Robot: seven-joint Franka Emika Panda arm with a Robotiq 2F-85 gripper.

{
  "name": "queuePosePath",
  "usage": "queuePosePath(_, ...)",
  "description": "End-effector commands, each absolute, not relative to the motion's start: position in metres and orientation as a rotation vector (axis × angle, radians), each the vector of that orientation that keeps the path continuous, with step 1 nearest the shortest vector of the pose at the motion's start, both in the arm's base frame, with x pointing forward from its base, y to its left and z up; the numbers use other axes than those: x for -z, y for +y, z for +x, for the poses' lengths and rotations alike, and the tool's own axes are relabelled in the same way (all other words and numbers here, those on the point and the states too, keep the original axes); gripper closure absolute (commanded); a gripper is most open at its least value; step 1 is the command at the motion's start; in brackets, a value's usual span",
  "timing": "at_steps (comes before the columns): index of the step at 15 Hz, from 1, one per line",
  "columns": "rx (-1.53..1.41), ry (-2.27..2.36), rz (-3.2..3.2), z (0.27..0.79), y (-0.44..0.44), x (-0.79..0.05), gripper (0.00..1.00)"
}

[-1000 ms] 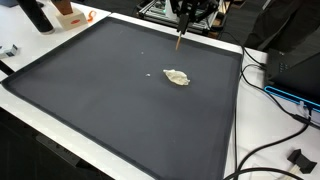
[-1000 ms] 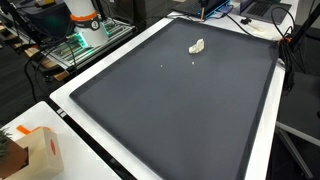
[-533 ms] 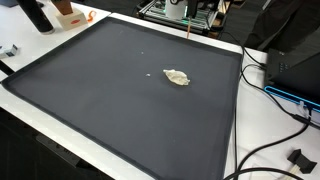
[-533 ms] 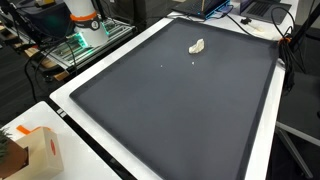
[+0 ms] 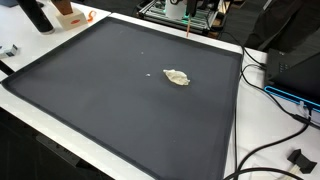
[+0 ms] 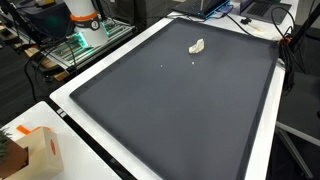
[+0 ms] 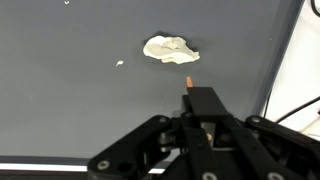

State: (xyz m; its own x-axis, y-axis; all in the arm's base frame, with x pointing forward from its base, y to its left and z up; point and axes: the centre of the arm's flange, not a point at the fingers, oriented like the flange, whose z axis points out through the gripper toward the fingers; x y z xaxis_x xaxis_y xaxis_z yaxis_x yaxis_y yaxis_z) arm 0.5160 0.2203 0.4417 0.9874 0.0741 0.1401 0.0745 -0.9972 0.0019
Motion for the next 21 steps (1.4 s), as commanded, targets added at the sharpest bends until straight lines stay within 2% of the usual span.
queuePosePath(1, 0.175, -0.104, -3.118, 0.523, 0.216, -0.432, 0.97)
queuePosePath(11, 0.022, -0.185, -3.028, 0.536, 0.202, -0.357, 0.97)
queuePosePath(21, 0.02, -0.188, -2.955, 0.539, 0.187, -0.319, 0.97)
